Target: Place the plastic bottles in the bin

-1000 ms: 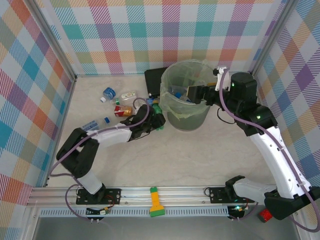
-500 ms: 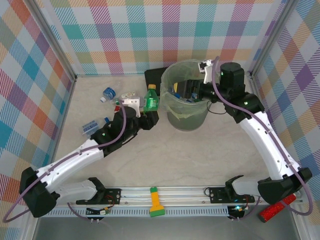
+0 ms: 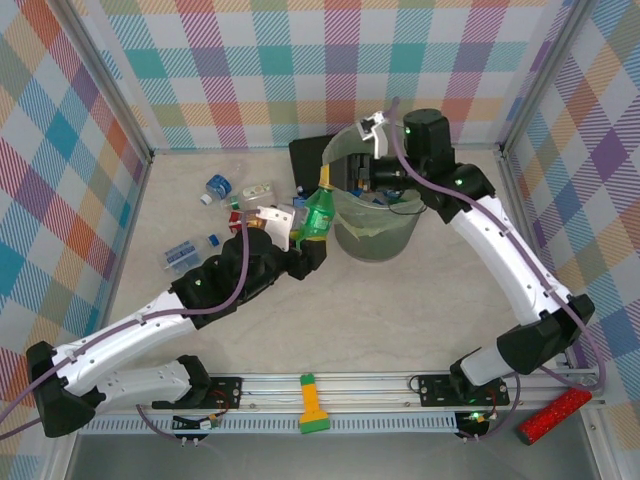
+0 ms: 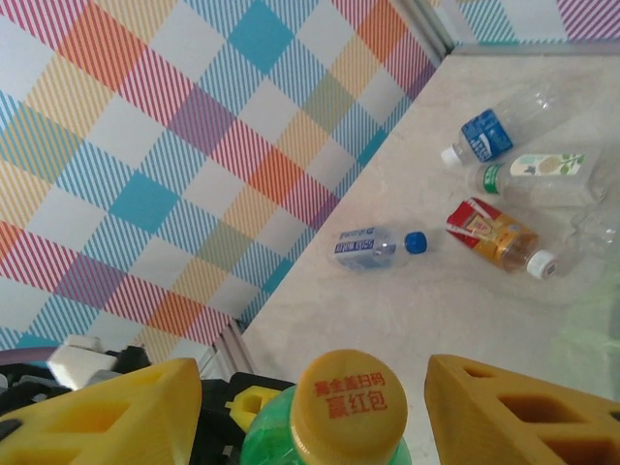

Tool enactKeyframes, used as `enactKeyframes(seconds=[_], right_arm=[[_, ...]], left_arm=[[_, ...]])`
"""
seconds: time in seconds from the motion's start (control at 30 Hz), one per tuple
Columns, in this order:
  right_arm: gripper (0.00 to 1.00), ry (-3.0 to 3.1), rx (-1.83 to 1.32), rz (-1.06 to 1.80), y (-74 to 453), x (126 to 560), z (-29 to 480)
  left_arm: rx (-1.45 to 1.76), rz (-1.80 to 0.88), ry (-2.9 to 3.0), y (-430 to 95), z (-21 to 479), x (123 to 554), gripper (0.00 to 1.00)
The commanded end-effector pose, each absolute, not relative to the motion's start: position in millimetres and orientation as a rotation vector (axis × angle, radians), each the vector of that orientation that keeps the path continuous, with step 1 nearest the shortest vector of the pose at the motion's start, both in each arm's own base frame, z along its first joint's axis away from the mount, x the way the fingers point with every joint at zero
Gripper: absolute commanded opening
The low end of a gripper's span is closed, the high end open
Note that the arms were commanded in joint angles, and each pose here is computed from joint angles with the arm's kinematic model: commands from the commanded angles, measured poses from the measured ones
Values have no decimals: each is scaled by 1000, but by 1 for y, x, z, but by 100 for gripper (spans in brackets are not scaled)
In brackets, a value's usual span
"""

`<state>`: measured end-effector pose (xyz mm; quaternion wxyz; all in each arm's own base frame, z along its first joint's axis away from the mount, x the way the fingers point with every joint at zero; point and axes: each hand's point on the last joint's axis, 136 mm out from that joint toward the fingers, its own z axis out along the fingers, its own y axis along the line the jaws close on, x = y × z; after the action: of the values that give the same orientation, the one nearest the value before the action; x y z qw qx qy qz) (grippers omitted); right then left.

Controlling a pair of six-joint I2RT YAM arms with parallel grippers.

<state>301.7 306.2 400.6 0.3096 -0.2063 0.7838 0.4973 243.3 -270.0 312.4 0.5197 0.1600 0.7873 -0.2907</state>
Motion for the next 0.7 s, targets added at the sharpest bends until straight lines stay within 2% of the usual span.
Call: enactKeyframes(seconds=[0.0, 0.2, 0.3, 0.4, 0.47, 0.57, 0.63, 0.67], right_arm=[[61, 2094, -572, 1298, 312, 297, 397], [51, 2099, -611, 1297, 319, 290, 389], [33, 2091, -629, 1300, 320, 288, 389], [24, 2081, -625, 1283, 318, 287, 392], [22, 2064, -616, 1266, 315, 287, 397], [24, 2032, -585, 1214, 306, 289, 406], [24, 2003, -567, 1173, 300, 291, 414], [24, 1987, -553, 1139, 295, 293, 419]], left_arm=[[373, -691, 1830, -267, 336, 244, 46], [371, -688, 1843, -269, 337, 246, 45], [380, -695, 1850, -273, 335, 246, 45], [377, -690, 1853, -273, 334, 247, 46], [381, -694, 1855, -273, 333, 246, 49], [382, -698, 1854, -274, 335, 246, 68], [379, -704, 1851, -273, 337, 245, 91], [375, -706, 1850, -272, 338, 245, 100]])
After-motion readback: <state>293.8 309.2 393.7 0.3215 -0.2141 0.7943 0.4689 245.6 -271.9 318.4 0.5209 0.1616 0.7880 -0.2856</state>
